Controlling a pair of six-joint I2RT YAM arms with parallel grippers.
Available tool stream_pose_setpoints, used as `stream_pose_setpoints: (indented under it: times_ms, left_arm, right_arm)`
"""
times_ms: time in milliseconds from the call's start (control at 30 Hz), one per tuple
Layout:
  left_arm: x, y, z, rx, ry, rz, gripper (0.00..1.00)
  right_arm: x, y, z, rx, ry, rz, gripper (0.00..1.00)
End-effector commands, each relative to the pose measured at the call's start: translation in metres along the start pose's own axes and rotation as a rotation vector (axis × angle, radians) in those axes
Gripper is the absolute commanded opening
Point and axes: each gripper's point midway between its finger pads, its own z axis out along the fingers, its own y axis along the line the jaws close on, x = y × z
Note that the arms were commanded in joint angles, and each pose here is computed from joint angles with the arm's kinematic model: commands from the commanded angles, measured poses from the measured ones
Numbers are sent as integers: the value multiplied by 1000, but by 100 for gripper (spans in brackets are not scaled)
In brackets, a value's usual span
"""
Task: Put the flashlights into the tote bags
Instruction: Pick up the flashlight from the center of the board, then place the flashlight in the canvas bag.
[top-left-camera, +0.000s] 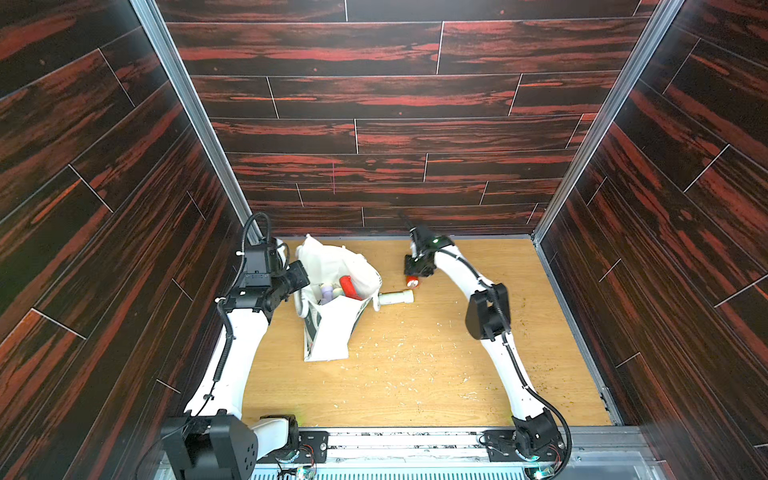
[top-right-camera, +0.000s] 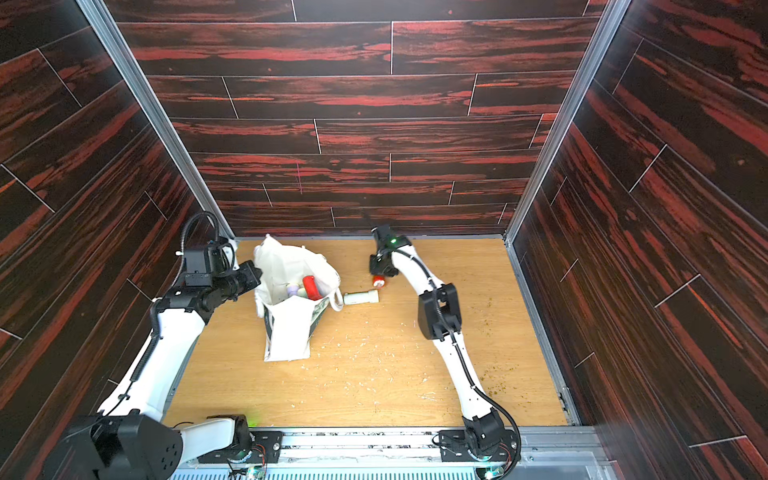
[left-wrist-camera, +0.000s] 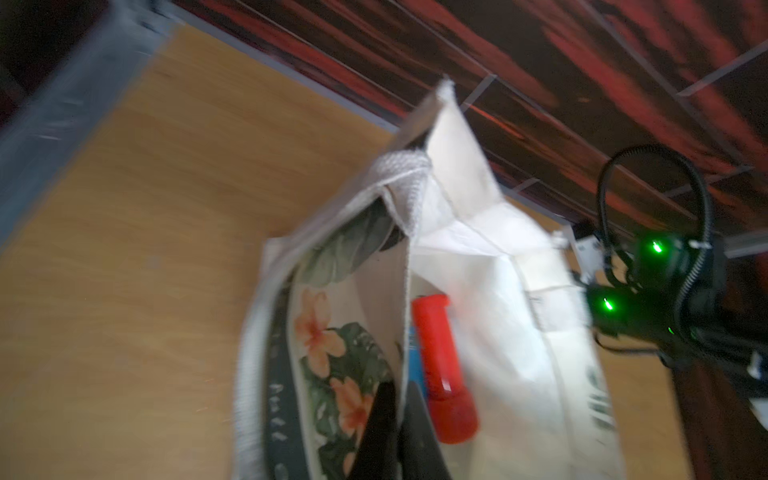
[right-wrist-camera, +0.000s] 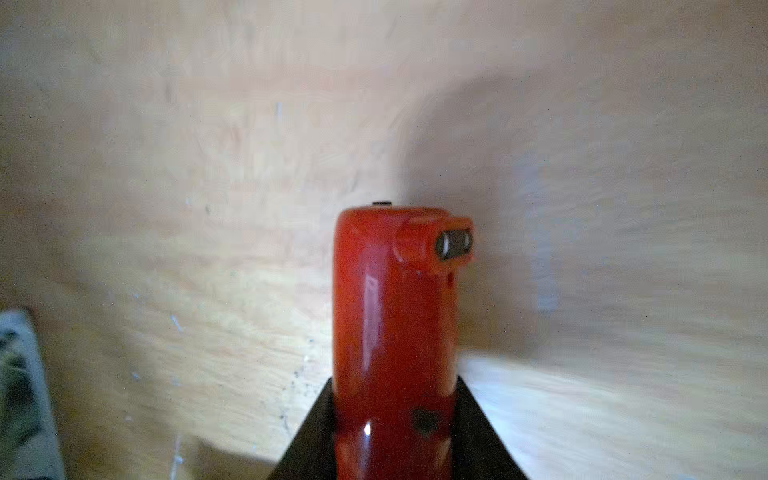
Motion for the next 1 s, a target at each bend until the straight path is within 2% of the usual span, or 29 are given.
stream_pose_setpoints:
  times_ms: [0,233,467,733,967]
  left_arm:
    - [-1,-31,4,188,25,-6,0]
    - [1,-59,3,362,56,-23,0]
    - [2,-71,0,441,67,-29,0]
    - [3,-83,-4,500,78,-24,0]
    - [4,-92,-6,555,87,-36,0]
  right_arm:
    - [-55,18,-104,-46,-212,12,25]
    - [-59,40,-187,-115,-337,-15,24]
    - [-18,93,-253,-252,-407,-110,24]
    - [51,159,-262,-339,-373,-270,23]
    - [90,181,-225,-335,-289,-291,23]
